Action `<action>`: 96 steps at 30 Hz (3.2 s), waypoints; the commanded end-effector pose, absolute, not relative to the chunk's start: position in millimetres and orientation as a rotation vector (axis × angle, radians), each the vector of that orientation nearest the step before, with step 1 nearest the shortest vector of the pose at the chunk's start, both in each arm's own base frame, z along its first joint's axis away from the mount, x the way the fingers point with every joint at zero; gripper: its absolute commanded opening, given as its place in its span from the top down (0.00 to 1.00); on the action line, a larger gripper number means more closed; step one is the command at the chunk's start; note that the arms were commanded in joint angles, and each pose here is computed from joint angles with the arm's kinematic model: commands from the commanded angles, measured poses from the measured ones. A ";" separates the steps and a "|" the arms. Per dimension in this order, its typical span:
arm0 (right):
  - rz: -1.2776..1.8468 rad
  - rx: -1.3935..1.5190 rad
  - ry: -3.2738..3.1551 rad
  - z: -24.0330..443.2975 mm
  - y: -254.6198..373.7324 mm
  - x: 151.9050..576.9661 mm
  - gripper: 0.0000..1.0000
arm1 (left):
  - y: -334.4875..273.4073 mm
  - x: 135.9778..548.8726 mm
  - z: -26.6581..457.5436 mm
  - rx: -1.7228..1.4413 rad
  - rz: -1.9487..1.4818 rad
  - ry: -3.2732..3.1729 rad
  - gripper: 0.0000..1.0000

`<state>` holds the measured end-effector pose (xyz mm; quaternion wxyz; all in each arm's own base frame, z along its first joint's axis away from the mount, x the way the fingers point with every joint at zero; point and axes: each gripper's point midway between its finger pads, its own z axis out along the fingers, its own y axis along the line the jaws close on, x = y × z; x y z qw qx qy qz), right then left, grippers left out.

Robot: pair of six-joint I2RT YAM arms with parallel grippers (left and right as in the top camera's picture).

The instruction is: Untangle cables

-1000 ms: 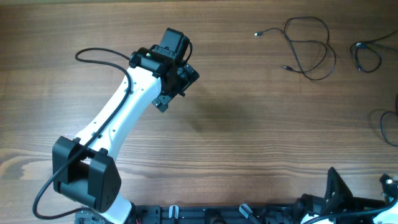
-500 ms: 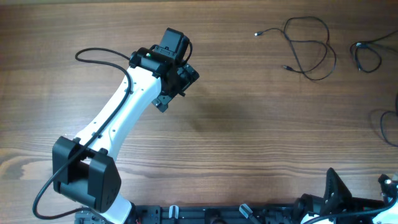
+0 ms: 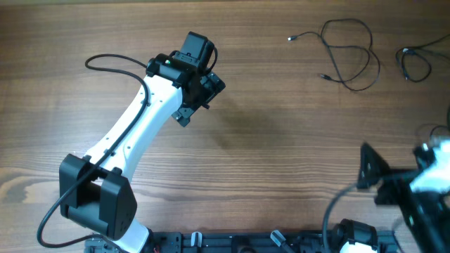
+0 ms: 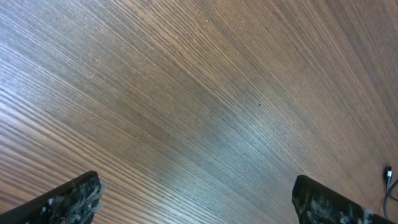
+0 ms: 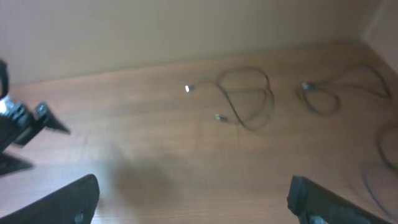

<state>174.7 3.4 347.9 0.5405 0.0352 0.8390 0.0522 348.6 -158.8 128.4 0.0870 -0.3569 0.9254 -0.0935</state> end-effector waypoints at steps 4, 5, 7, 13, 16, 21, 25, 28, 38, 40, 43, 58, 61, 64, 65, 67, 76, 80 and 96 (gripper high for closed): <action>0.267 -0.125 1.779 302.8 34.4 194.5 0.00 | -159.5 348.2 125.4 -1.041 -0.271 2.772 0.00; 0.265 -0.138 1.753 295.4 35.6 195.2 0.00 | -159.5 348.2 125.4 -1.041 -0.271 2.772 0.00; 0.262 -0.153 1.707 283.8 36.9 196.8 0.00 | -159.5 348.1 125.4 -1.042 -0.271 2.773 0.00; 0.246 -0.219 1.512 269.6 42.4 203.8 0.00 | -159.5 348.2 125.4 -1.041 -0.271 2.772 0.00; 0.242 -0.252 1.440 270.2 45.6 208.9 0.00 | -159.5 348.1 125.4 -1.041 -0.270 2.772 0.00; 0.241 -0.287 1.382 276.9 51.3 209.0 0.00 | -159.5 348.1 125.4 -1.042 -0.271 2.773 0.00; 0.226 -0.263 1.372 274.0 48.6 213.1 0.00 | -159.5 348.1 125.4 -1.041 -0.270 2.772 0.00; 0.233 -0.269 1.346 267.5 49.8 217.4 0.00 | -159.5 348.2 125.4 -1.041 -0.271 2.772 0.00; 0.239 -0.281 1.285 257.7 55.0 222.4 0.00 | -159.5 348.2 125.4 -1.041 -0.271 2.772 0.00; 0.240 -0.280 1.287 253.5 55.0 223.7 0.00 | -159.5 348.2 125.4 -1.041 -0.271 2.772 0.00; 0.239 -0.281 1.276 244.9 55.0 226.1 0.00 | -159.5 348.2 125.4 -1.041 -0.271 2.772 0.00; 0.255 -0.227 1.516 185.4 49.0 238.4 0.00 | -159.5 348.2 125.4 -1.041 -0.271 2.772 0.00; 0.238 -0.213 1.536 180.8 45.6 239.6 0.00 | -159.5 348.1 125.4 -1.042 -0.271 2.773 0.00; 0.237 -0.216 1.536 180.7 45.8 239.5 0.00 | -159.5 348.2 125.4 -1.041 -0.271 2.772 0.00; 0.238 -0.216 1.537 180.6 45.9 239.5 0.00 | -159.5 348.2 125.4 -1.041 -0.271 2.772 0.00; 0.244 -0.210 1.538 180.6 45.9 239.5 0.00 | -159.5 348.2 125.4 -1.041 -0.271 2.772 0.00; 0.247 -0.213 1.534 181.4 46.6 239.3 0.00 | -159.5 348.2 125.4 -1.041 -0.271 2.772 0.00; 0.247 -0.213 1.534 181.5 46.6 239.3 0.00 | -159.5 348.2 125.4 -1.041 -0.271 2.772 0.00; 0.247 -0.213 1.534 181.6 46.5 239.3 0.00 | -159.5 348.2 125.4 -1.041 -0.271 2.772 0.00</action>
